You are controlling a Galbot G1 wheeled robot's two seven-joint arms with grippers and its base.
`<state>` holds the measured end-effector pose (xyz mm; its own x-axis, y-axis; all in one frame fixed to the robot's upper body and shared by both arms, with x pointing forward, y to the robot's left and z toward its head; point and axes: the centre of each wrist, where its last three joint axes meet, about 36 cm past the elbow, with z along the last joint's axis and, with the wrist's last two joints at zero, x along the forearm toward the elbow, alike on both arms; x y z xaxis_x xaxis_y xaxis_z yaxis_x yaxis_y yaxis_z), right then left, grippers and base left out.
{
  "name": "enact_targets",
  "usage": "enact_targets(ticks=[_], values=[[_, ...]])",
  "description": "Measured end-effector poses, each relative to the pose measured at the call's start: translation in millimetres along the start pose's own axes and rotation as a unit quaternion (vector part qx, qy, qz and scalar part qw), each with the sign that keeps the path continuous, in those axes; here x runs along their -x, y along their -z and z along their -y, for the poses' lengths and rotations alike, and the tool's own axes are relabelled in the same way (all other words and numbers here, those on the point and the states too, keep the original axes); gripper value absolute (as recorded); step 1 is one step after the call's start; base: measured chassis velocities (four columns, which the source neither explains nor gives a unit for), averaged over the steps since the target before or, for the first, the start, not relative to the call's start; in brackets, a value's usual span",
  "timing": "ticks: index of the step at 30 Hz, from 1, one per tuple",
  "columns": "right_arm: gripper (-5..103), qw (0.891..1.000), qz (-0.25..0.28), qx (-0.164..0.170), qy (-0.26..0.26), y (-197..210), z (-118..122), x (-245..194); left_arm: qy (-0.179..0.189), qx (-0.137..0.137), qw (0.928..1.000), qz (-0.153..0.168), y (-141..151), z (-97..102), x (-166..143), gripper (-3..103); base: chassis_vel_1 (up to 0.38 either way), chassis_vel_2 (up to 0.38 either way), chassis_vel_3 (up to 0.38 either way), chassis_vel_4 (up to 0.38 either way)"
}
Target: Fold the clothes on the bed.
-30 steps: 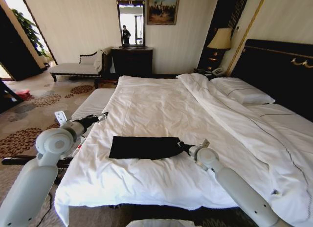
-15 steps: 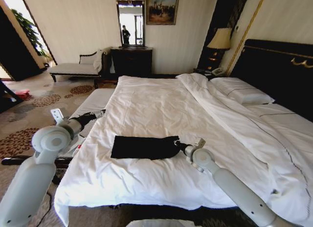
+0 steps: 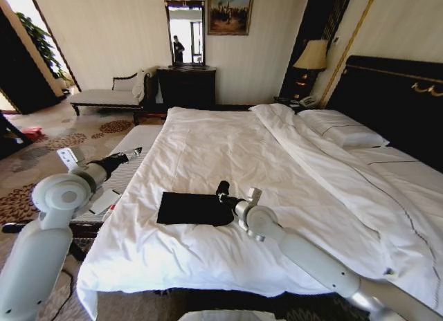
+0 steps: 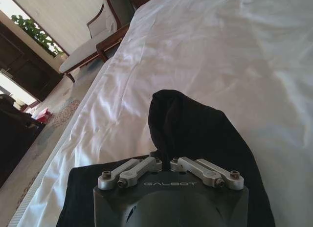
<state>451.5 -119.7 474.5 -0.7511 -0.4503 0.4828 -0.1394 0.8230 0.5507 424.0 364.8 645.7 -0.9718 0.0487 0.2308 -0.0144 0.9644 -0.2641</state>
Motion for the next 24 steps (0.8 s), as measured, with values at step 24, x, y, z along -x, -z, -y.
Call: enact_targets(ticks=[24], values=[[2,0.997,-0.048,-0.035,0.05,-53.6,-95.6,107.7,0.013,0.002,0.9999,0.01,15.2,-11.5,3.8,100,0.0,0.0,0.0,0.0]])
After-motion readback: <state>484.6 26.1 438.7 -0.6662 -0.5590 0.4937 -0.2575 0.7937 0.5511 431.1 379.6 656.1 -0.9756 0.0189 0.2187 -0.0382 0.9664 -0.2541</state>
